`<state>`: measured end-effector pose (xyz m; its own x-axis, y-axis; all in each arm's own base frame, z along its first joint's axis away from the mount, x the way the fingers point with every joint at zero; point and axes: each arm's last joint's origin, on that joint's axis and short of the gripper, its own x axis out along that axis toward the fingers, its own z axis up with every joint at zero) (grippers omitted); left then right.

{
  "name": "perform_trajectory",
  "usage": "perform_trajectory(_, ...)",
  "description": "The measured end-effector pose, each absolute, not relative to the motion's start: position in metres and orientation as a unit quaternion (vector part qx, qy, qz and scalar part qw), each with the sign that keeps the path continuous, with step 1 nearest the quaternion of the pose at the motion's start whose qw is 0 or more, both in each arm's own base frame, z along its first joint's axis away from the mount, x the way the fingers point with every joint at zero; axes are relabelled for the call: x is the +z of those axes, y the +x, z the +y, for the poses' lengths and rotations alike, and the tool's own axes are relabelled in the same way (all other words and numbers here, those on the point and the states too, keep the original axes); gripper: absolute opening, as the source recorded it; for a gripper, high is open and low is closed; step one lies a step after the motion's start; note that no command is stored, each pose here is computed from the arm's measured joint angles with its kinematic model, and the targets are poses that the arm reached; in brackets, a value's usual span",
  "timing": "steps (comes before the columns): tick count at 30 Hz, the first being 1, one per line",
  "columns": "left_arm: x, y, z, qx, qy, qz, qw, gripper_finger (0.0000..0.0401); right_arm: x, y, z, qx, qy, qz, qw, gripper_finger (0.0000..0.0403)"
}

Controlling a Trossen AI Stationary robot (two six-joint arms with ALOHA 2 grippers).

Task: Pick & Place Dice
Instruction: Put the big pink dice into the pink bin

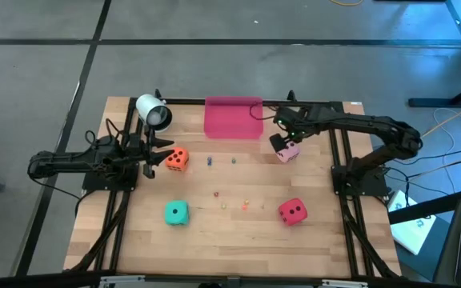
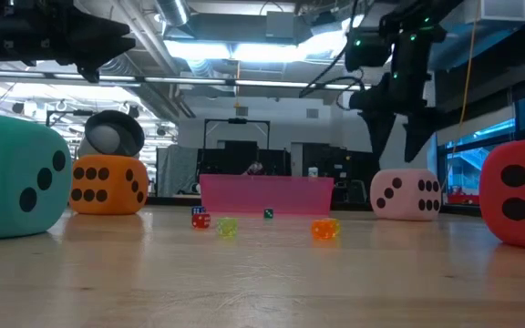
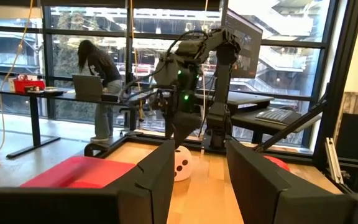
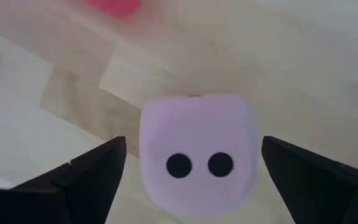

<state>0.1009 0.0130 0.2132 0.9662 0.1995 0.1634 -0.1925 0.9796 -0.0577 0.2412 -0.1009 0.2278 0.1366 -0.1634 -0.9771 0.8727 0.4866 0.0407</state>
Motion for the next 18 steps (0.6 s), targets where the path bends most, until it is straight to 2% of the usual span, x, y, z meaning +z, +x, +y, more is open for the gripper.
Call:
perform_trajectory(8, 0.211, 0.101, 0.013, 0.099, -0.030, -0.072, 0.992, 0.0143, 0.210, 0.246, -0.102, -0.377, 0.319, 0.582, 0.646, 0.0376)
perform_trajectory(18, 0.211, 0.101, 0.013, 0.098, -0.033, -0.073, 0.992, 0.0143, 0.209, 0.246, -0.102, -0.374, 0.316, 0.587, 0.644, 0.0375)
